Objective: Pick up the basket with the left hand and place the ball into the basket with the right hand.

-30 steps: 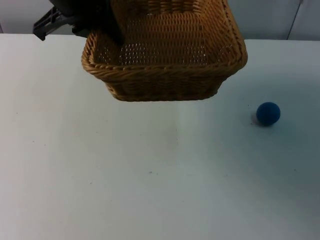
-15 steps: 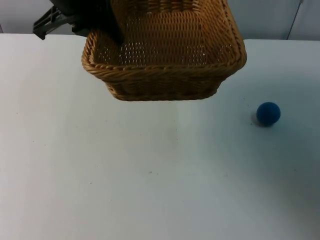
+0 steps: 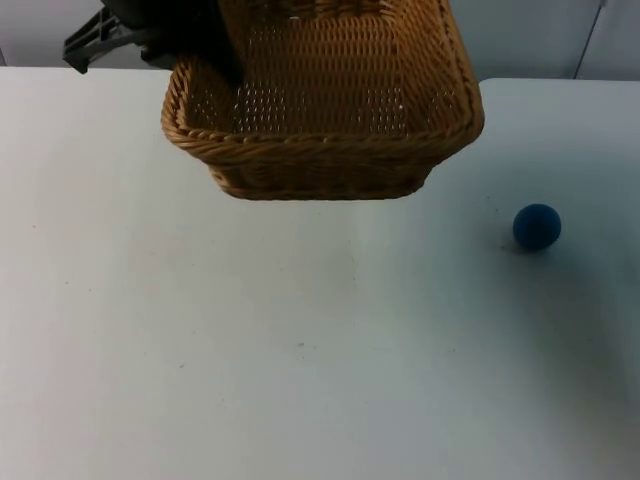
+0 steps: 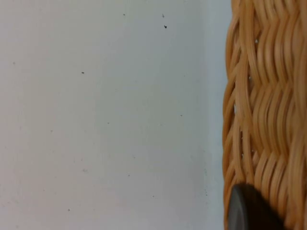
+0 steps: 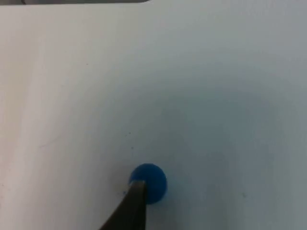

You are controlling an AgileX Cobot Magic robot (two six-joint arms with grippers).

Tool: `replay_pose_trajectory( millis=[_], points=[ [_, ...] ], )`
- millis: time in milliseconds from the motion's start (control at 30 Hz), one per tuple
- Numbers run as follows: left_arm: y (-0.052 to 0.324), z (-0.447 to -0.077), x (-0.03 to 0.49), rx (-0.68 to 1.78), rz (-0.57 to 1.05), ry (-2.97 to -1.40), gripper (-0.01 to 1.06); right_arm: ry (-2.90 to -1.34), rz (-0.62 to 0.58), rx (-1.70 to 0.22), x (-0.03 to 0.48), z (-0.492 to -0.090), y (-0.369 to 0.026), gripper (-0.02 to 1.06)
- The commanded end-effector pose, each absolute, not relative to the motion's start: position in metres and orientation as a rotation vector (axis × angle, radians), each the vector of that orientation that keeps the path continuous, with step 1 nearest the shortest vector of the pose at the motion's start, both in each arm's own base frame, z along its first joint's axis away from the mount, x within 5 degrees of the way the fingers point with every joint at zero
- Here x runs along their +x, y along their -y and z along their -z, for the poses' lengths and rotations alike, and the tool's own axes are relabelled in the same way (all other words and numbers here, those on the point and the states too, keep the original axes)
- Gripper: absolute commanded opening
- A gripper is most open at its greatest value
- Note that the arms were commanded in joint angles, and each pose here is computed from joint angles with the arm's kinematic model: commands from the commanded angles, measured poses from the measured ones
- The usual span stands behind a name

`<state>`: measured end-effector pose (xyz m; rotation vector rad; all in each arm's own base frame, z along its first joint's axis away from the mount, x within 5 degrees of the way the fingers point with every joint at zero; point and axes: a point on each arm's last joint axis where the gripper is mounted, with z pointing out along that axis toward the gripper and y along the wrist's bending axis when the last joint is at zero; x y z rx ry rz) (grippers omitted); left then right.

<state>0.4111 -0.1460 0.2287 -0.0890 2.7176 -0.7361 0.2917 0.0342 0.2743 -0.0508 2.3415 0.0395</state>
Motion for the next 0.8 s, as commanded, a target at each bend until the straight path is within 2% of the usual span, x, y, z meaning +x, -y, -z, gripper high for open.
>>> replay_pose_trajectory(
  millis=[0, 200, 367, 767],
  points=[
    [0.146, -0.237, 0.409, -0.082, 0.74, -2.699, 0.0, -2.331, -0.058, -0.121, 0.309, -0.269, -0.051, 0.95],
    [0.145, -0.236, 0.407, -0.067, 0.732, -2.721, 0.0, -2.434, -0.07, -0.178, 0.351, -0.233, -0.077, 0.95],
    [0.144, -0.235, 0.406, -0.045, 0.706, -2.739, 0.0, -2.511, -0.06, -0.176, 0.368, -0.202, -0.081, 0.95],
    [0.143, -0.234, 0.406, -0.032, 0.688, -2.741, 0.0, -2.631, -0.04, -0.197, 0.378, -0.144, -0.084, 0.95]
  ],
)
